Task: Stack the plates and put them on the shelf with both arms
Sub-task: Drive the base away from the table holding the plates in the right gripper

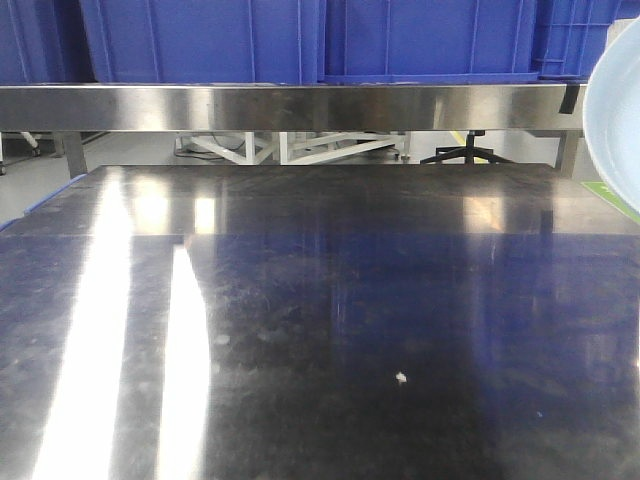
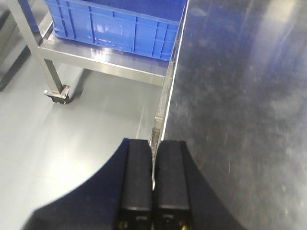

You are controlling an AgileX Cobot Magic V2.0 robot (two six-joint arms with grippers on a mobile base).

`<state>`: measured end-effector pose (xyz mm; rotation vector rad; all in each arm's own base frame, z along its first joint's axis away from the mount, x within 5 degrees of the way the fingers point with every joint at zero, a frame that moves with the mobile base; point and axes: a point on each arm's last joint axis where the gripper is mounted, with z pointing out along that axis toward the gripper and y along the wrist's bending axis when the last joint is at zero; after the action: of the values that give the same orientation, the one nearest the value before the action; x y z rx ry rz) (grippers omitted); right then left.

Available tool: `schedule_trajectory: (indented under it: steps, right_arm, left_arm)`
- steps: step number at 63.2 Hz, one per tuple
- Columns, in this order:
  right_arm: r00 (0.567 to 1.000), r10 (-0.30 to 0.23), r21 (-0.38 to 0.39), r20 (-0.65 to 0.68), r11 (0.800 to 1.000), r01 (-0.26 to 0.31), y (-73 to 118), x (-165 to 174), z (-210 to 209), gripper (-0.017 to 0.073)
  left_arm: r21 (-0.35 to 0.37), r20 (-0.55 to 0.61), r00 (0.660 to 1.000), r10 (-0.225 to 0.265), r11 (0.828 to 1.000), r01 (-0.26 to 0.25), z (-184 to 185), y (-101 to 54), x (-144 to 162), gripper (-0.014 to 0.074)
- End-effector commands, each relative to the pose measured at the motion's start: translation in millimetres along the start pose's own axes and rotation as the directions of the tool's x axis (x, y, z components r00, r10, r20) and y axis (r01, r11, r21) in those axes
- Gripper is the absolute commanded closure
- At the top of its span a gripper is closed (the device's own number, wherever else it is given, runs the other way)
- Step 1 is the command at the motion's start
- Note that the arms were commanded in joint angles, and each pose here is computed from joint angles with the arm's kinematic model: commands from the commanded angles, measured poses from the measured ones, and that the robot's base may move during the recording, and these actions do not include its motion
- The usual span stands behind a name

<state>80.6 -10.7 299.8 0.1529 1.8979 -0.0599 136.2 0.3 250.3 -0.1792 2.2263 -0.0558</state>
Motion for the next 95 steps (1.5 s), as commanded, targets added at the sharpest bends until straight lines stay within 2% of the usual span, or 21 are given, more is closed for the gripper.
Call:
schedule_trajectory:
  steps: [1,95]
  right_arm:
    - [0.992,-0.005,-0.02,0.126,1.0,0.007,2.0,-17.7,-4.7,0.0531]
    - [0.992,-0.005,-0.02,0.126,1.0,0.007,2.0,-17.7,-4.7,0.0531]
  left_arm:
    - [0.028,0.099,0.995,-0.011,1.0,0.008,-5.0,-3.3,-14.6,0.0498]
    - [0.028,0.099,0.995,-0.011,1.0,0.008,-5.0,-3.3,-14.6,0.0498]
